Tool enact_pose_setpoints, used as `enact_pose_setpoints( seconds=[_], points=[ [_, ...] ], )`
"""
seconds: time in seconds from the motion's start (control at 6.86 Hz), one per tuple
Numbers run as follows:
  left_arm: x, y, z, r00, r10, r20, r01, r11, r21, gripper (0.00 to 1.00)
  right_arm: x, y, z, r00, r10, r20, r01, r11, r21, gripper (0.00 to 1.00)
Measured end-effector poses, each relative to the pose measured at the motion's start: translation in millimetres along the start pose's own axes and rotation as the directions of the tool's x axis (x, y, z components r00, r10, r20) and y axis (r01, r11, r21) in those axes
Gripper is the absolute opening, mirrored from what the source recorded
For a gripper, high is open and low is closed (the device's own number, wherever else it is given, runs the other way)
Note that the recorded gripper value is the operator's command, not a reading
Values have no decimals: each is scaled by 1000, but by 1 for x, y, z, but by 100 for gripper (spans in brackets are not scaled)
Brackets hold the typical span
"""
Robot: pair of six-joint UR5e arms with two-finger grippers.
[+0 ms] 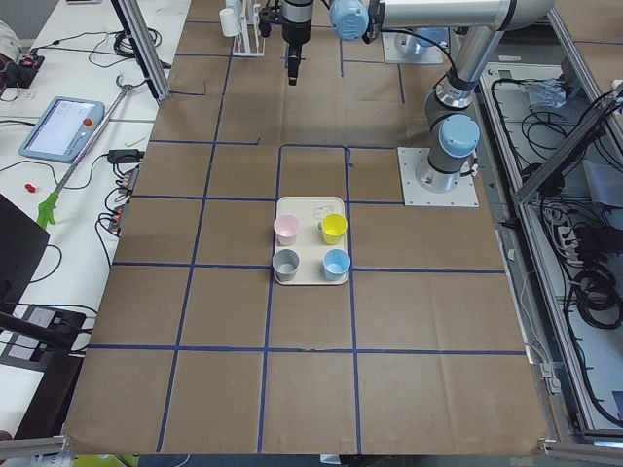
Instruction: Transfer IKEA cup to right arm and place on rack
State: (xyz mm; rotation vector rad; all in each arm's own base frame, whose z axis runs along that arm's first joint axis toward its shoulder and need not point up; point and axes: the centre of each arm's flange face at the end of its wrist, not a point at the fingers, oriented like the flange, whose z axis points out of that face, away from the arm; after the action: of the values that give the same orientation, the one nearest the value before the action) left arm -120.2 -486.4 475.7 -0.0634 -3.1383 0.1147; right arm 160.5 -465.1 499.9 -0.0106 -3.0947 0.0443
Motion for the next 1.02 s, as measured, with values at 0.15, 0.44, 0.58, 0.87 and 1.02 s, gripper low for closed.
enact_pose_setpoints(
  seconds=[0.15,0.44,0.58,0.87,1.02],
  points=[
    [0,0,0,1000,0,0,0,1000,0,100,5,2,-7,1000,10,7,-10,1000,16,100],
    [0,0,0,1000,0,0,0,1000,0,100,13,-3,-13,996,34,78,-35,999,18,100],
    [0,1,0,1000,1,0,-1,1000,-1,100,14,-4,-12,995,38,95,-39,999,10,100],
    [0,1,1,1000,1,0,-1,1000,-2,100,14,-1,-13,994,27,103,-28,1000,8,100],
    [0,1,1,1000,2,0,-2,1000,-2,100,12,2,-13,995,16,103,-17,1000,10,100]
  ],
)
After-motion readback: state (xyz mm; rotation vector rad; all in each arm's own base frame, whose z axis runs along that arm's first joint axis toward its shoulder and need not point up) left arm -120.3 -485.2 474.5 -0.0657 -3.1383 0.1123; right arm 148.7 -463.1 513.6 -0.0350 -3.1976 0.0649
